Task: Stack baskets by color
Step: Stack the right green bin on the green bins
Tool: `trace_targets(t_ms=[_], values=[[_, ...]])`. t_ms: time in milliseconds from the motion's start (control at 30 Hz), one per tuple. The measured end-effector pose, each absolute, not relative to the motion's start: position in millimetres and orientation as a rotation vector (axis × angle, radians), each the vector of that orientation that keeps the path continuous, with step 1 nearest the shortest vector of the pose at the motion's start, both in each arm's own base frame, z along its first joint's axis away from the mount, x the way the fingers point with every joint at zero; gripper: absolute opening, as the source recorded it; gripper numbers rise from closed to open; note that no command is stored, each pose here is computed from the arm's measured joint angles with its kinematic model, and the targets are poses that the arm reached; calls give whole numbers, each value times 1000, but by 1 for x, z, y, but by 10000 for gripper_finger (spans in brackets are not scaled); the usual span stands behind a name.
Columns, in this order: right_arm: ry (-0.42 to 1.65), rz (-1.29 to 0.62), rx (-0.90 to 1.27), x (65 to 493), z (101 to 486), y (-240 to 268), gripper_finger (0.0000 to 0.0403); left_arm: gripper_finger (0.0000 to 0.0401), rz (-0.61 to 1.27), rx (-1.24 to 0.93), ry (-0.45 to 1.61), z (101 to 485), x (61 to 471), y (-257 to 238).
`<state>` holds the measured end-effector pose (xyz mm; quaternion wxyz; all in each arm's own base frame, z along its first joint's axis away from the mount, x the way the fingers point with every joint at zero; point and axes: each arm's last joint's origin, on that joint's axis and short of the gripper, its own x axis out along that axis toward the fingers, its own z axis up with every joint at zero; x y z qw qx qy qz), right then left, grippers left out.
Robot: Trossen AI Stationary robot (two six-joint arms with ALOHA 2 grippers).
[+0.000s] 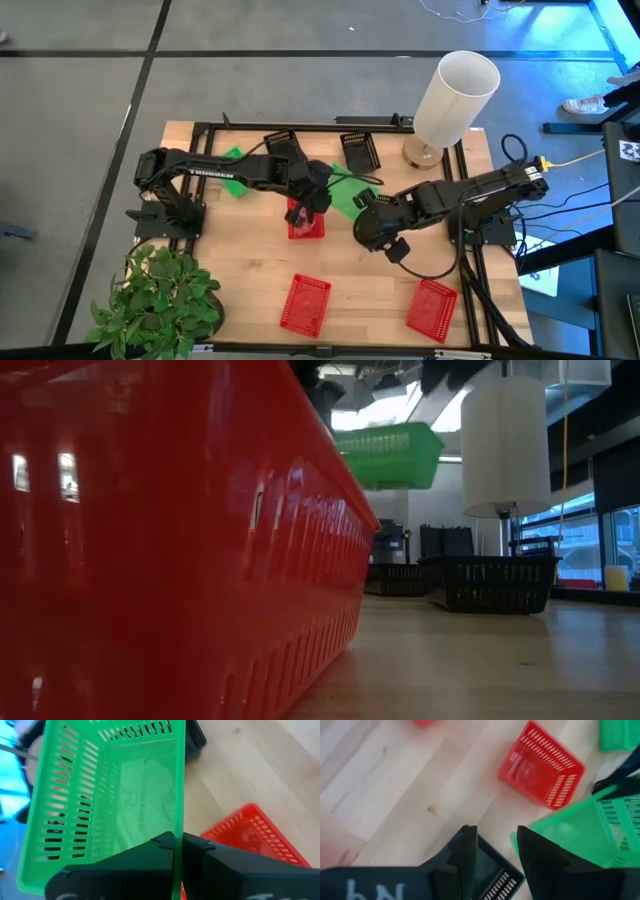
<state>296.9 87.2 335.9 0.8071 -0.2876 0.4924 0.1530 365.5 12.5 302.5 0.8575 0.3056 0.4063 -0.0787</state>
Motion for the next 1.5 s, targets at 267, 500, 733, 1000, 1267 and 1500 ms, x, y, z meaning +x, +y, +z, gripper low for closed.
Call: trace_targets(t_ms=[267, 500, 733, 1000, 1267, 1500], values=[[966, 293, -533, 293, 375, 87, 138, 0, -143, 618, 930, 321, 337, 18], [947, 277, -494, 288, 388, 86, 138, 0, -135, 569, 1026, 340, 298, 24], [951, 271, -491, 288, 388, 84, 138, 0, -98, 526, 1164, 357, 251, 34], [950, 258, -483, 289, 389, 80, 138, 0, -59, 509, 1362, 371, 195, 45], [952, 232, -469, 292, 389, 72, 138, 0, -38, 444, 1497, 350, 176, 62], [953, 231, -468, 292, 389, 71, 138, 0, 1, 403, 1644, 315, 169, 80]])
